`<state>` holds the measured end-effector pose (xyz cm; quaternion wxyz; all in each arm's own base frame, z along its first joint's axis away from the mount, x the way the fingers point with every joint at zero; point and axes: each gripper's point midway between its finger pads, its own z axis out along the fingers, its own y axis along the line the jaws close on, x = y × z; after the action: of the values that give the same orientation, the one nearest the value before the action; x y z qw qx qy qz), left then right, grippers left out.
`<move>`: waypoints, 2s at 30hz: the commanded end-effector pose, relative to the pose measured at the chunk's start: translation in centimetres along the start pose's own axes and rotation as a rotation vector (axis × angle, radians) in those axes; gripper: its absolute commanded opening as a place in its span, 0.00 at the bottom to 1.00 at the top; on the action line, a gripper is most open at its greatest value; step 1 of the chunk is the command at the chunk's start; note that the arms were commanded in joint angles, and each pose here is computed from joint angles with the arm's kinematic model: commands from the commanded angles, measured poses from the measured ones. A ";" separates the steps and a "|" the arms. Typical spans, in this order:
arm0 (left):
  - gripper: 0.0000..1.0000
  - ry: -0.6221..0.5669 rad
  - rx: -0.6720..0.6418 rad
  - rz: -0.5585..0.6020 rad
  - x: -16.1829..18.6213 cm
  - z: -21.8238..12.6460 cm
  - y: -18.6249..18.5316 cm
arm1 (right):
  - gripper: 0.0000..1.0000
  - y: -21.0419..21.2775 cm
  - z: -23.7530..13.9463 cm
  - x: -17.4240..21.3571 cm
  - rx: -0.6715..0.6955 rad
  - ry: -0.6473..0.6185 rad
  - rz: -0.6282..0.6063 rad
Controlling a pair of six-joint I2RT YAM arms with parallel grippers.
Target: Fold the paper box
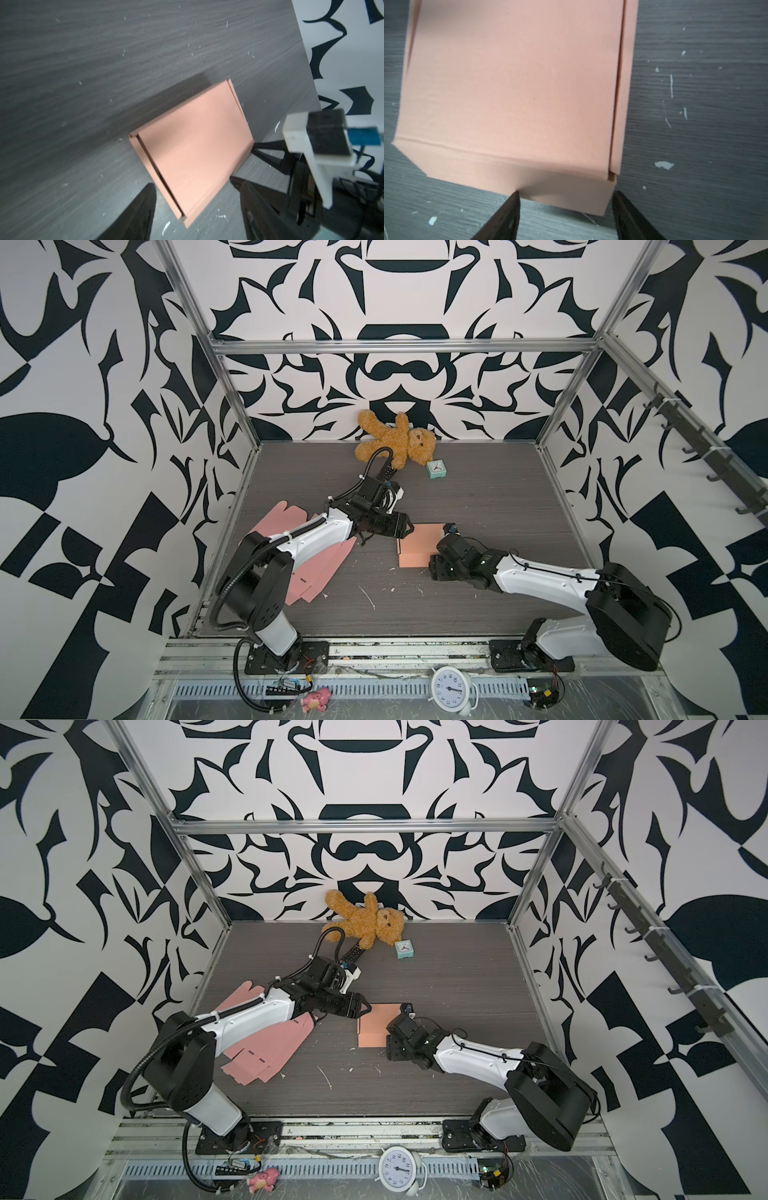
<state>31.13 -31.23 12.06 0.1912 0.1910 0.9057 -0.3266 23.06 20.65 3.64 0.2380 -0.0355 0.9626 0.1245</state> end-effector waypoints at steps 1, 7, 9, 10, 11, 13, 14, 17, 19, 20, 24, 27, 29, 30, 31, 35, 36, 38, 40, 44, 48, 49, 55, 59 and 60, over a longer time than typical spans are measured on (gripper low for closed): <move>0.68 0.037 0.044 0.012 -1.2 1.2 0.3 | 0.72 0.1 -0.4 -0.9 0.005 -0.039 -0.012; 0.68 0.097 0.056 0.005 -2.1 4.6 1.4 | 0.72 0.0 -0.2 -0.9 0.017 -0.029 -0.024; 0.68 0.110 0.061 0.003 -2.1 5.4 1.7 | 0.72 -0.1 -0.2 -0.9 0.020 -0.028 -0.023; 0.68 0.117 0.061 0.002 -2.0 5.7 1.9 | 0.72 -0.2 -0.2 -1.0 0.022 -0.029 -0.021; 0.68 0.123 0.062 0.005 -1.9 5.8 1.9 | 0.72 -0.3 -0.2 -1.0 0.023 -0.030 -0.022; 0.68 0.134 0.062 0.007 -1.7 6.0 2.2 | 0.72 -0.5 -0.2 -1.1 0.027 -0.030 -0.018; 0.68 0.137 0.062 0.008 -1.6 6.0 2.2 | 0.72 -0.6 -0.1 -1.1 0.030 -0.029 -0.018; 0.67 0.149 0.070 0.008 -1.2 6.1 2.1 | 0.72 -0.9 0.1 -1.1 0.036 -0.028 -0.012; 0.67 0.156 0.068 0.002 -0.9 6.2 2.4 | 0.72 -1.1 0.1 -1.2 0.040 -0.028 -0.011; 0.67 0.158 0.067 0.000 -0.8 6.2 2.4 | 0.72 -1.2 0.1 -1.3 0.042 -0.030 -0.010; 0.66 0.160 0.081 -0.008 -0.4 6.2 2.2 | 0.72 -1.4 0.1 -1.6 0.048 -0.032 -0.019; 0.65 0.158 0.088 -0.015 -0.2 6.0 2.1 | 0.72 -1.6 0.3 -1.8 0.055 -0.027 -0.020; 0.64 0.158 0.092 -0.020 -0.1 5.9 2.0 | 0.72 -1.7 0.5 -1.9 0.058 -0.026 -0.019; 0.63 0.160 0.093 -0.021 0.0 5.9 2.0 | 0.72 -1.7 0.6 -1.9 0.057 -0.026 -0.019; 0.64 0.164 0.095 -0.021 0.2 5.9 2.0 | 0.72 -1.7 0.7 -1.9 0.058 -0.026 -0.017; 0.63 0.173 0.100 -0.029 0.7 6.0 2.1 | 0.72 -1.5 1.0 -2.2 0.057 -0.025 -0.019; 0.62 0.171 0.102 -0.030 0.7 6.0 2.1 | 0.72 -1.5 1.1 -2.2 0.057 -0.024 -0.019; 0.62 0.171 0.108 -0.034 0.8 6.0 2.0 | 0.72 -1.4 1.2 -2.4 0.057 -0.029 -0.020; 0.61 0.171 0.117 -0.037 1.0 5.9 1.8 | 0.72 -1.4 1.3 -2.5 0.058 -0.029 -0.019; 0.60 0.173 0.130 -0.042 1.2 5.8 1.5 | 0.72 -1.3 1.6 -2.8 0.061 -0.028 -0.025; 0.59 0.176 0.143 -0.047 1.5 5.7 1.2 | 0.71 -1.1 2.1 -3.1 0.060 -0.025 -0.025; 0.59 0.176 0.149 -0.051 1.5 5.7 1.1 | 0.71 -1.0 2.2 -3.2 0.058 -0.024 -0.026; 0.57 0.176 0.174 -0.053 2.1 5.4 0.1 | 0.71 -0.4 2.5 -3.6 0.049 -0.022 -0.028; 0.57 0.180 0.187 -0.055 2.4 5.1 -0.3 | 0.71 -0.3 2.5 -3.7 0.045 -0.022 -0.026; 0.57 0.181 0.190 -0.056 2.5 5.1 -0.4 | 0.71 -0.3 2.5 -3.7 0.045 -0.023 -0.026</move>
<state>31.86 -33.15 5.71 0.0960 0.1967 0.9059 -0.3626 26.36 19.64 2.09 0.2342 -0.0450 0.9684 0.0735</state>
